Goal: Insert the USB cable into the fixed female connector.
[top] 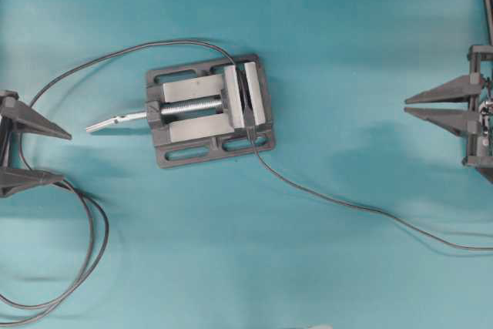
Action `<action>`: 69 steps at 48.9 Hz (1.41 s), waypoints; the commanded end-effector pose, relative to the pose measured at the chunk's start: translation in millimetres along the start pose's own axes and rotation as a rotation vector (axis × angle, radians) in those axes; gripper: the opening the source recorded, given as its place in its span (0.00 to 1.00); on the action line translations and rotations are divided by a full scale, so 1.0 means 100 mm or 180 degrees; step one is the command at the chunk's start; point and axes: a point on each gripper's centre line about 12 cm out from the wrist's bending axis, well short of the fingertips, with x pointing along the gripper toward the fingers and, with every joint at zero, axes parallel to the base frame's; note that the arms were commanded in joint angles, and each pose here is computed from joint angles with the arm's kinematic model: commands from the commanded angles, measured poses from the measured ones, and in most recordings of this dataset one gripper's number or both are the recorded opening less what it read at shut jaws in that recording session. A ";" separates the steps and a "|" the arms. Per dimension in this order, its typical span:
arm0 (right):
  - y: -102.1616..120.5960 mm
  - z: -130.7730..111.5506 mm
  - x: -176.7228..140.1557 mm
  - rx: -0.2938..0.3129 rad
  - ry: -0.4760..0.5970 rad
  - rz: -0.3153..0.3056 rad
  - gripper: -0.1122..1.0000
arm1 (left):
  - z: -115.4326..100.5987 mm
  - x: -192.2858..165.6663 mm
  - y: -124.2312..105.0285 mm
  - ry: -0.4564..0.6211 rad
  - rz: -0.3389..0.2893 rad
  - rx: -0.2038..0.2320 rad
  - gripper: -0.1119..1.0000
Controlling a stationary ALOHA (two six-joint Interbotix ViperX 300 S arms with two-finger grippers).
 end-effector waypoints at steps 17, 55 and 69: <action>0.05 -0.03 0.00 -0.0024 0.0080 0.0135 0.34 | 0.05 0.01 -0.01 -0.0039 -0.0006 -0.0020 0.95; 0.23 -0.10 -0.01 -0.0211 0.0402 0.0619 0.34 | 0.05 0.01 -0.01 -0.0043 -0.0007 -0.0025 0.95; 0.28 -0.19 -0.04 -0.0233 0.0561 0.0775 0.34 | 0.05 0.01 -0.01 -0.0039 -0.0006 -0.0025 0.95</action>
